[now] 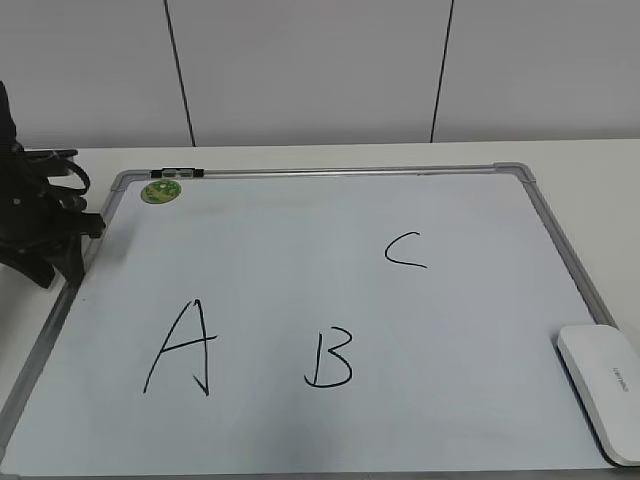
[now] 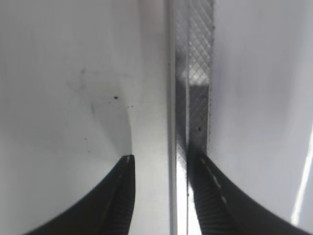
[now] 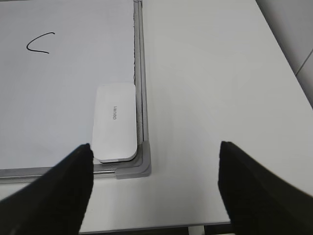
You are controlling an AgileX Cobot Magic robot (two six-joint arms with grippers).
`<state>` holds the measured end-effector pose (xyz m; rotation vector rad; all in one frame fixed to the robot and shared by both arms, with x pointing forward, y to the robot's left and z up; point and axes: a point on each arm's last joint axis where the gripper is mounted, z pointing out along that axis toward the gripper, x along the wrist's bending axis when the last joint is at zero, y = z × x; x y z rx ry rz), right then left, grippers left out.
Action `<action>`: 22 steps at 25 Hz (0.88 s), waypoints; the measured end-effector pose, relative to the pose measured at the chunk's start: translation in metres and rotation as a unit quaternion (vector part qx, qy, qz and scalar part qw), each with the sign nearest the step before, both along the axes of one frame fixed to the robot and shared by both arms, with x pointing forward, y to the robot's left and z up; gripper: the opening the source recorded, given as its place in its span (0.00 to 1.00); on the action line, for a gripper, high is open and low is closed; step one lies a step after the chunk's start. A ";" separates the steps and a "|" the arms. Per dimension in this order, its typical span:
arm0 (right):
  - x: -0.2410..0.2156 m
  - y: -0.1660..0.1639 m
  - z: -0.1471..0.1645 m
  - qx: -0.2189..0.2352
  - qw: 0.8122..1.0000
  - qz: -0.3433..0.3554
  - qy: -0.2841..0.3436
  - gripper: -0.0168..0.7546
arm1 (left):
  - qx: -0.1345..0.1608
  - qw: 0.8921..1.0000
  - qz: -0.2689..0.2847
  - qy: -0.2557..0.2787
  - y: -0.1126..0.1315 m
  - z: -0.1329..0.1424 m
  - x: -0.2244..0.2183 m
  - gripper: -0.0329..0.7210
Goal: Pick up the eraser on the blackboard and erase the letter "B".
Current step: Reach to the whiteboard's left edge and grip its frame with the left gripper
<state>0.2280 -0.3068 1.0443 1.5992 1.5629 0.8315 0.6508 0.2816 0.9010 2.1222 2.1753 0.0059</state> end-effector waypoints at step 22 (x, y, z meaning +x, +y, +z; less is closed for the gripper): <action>0.000 0.000 0.000 0.000 1.000 0.000 0.000 0.79 | -0.009 1.000 0.002 -0.001 -0.002 0.000 0.001 0.08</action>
